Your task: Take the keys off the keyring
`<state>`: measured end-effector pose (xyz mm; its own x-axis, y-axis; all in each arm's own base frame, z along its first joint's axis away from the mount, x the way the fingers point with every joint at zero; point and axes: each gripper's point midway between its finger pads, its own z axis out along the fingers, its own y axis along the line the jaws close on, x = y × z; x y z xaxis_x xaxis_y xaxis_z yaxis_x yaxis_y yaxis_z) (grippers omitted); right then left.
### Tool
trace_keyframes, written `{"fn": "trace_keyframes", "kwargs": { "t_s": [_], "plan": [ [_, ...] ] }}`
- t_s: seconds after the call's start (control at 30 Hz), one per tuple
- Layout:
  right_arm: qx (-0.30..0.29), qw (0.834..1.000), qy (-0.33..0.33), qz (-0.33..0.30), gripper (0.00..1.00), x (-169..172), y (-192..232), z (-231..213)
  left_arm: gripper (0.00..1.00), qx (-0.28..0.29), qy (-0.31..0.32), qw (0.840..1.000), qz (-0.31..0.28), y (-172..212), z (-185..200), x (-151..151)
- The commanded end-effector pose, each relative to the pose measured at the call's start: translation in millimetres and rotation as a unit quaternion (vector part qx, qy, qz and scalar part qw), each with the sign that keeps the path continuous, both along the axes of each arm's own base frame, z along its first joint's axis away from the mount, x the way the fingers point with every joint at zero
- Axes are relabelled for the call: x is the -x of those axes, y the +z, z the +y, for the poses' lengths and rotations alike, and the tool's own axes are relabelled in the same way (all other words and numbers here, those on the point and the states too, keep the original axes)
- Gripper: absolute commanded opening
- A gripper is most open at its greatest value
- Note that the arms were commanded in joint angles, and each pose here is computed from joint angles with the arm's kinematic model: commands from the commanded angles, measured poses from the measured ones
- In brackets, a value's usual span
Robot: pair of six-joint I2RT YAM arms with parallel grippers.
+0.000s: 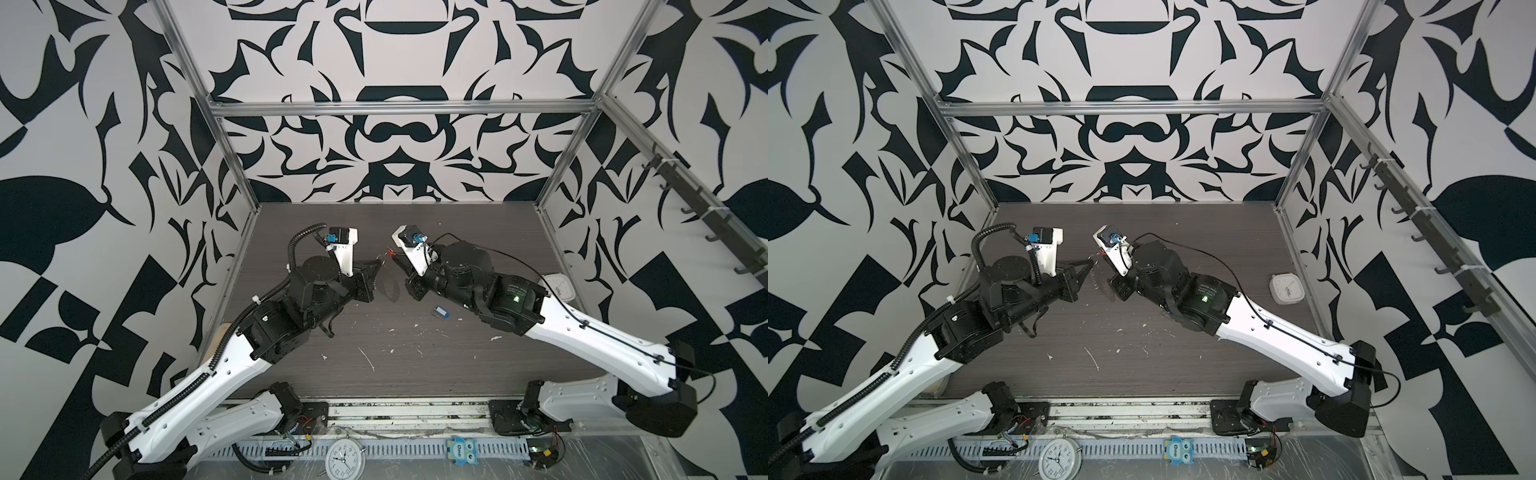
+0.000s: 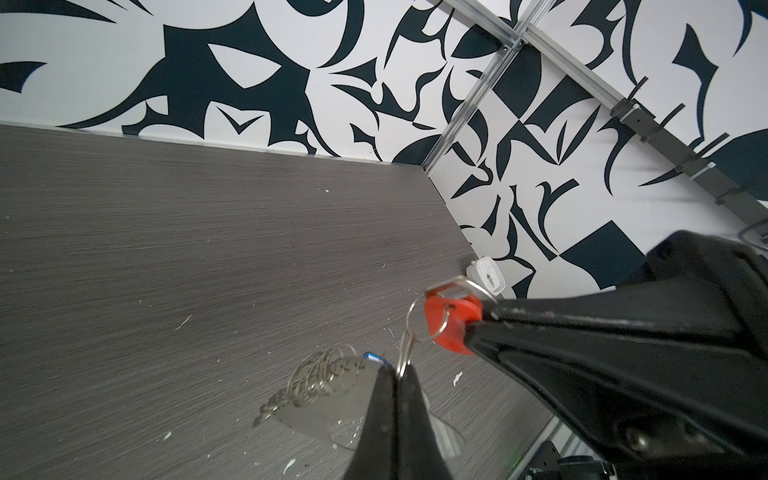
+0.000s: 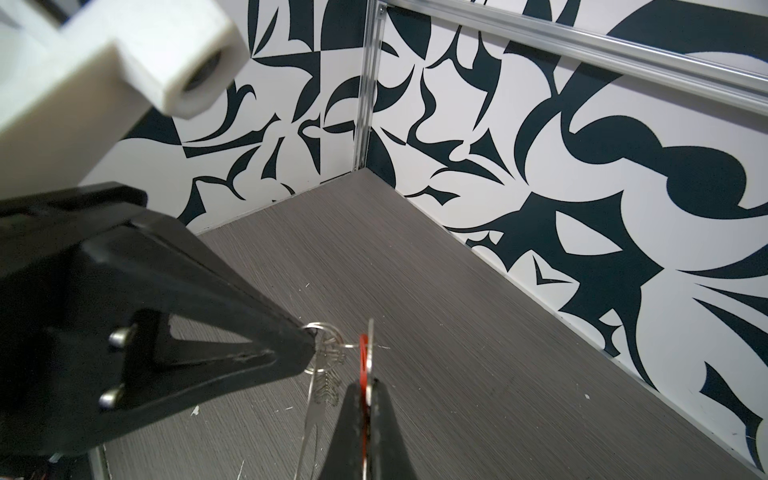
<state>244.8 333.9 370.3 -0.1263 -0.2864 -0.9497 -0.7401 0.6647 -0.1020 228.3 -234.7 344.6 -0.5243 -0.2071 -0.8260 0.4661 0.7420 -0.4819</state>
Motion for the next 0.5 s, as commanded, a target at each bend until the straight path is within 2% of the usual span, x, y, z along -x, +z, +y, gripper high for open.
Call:
{"fn": "trace_keyframes", "kwargs": {
  "t_s": [0.0,0.47],
  "plan": [
    [-0.149,0.975,-0.121,-0.114,0.00,-22.8,125.2,-63.7,0.00,-0.095,0.033,0.993,0.068,-54.4,25.9,3.6],
    [-0.130,0.975,-0.088,-0.160,0.00,-19.0,134.6,-53.0,0.00,-0.072,0.002,0.993,0.090,-54.1,16.3,9.2]
  ]
}}
